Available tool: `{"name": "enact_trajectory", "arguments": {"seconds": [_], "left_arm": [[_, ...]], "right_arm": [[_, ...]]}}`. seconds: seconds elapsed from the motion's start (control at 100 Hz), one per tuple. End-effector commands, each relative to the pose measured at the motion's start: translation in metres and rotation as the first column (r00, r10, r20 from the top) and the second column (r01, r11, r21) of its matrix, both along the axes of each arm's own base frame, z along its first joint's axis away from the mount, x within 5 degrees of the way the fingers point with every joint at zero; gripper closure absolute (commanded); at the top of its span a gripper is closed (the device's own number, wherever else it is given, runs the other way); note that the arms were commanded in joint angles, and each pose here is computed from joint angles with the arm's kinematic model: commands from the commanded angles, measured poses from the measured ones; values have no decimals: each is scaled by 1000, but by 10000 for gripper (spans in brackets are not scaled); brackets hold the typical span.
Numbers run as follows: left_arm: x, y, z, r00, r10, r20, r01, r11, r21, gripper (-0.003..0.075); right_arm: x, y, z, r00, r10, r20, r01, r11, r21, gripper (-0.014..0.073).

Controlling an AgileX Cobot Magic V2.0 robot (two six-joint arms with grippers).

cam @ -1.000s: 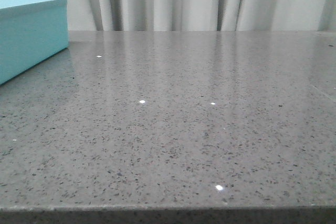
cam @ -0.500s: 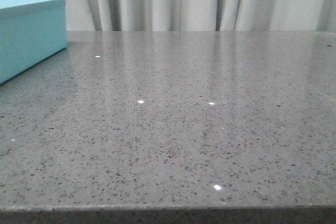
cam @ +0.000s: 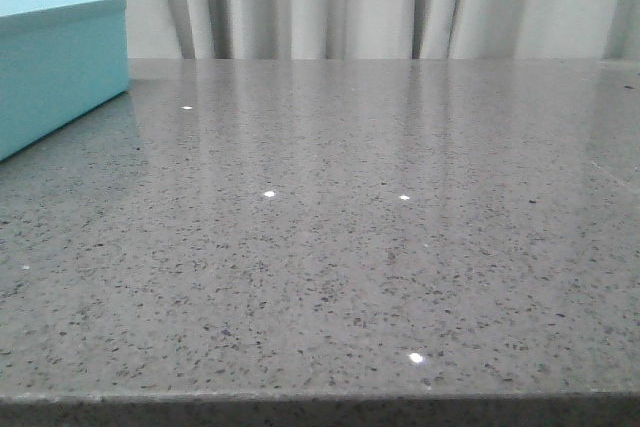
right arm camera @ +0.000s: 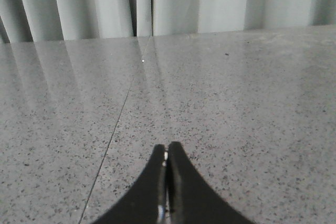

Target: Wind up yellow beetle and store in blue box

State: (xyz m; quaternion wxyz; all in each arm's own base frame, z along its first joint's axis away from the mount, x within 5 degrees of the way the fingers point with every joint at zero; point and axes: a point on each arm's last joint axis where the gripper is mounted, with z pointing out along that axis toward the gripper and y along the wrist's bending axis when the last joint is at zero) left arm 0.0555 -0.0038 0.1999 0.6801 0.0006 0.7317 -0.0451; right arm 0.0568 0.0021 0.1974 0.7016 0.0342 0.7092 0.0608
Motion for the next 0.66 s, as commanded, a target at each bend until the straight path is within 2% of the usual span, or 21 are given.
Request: {"name": "enact_trajectory", "arguments": {"seconds": [0.0,0.12,0.65], "left_arm": [[0,0,-6,998,-5,64,6,1000,-10,741],[0,0,-6,998,-5,64,6,1000,-10,741],[0,0,-6,998,-5,64,6,1000,-10,741]], "right_arm": [[-3,0,13,995,-4,102,5,1000,-9,662],[-3,0,16,991,-3,131,4,1000,-8,662],[-3,0,16,992,-3,130,4,1000,-9,662]]}}
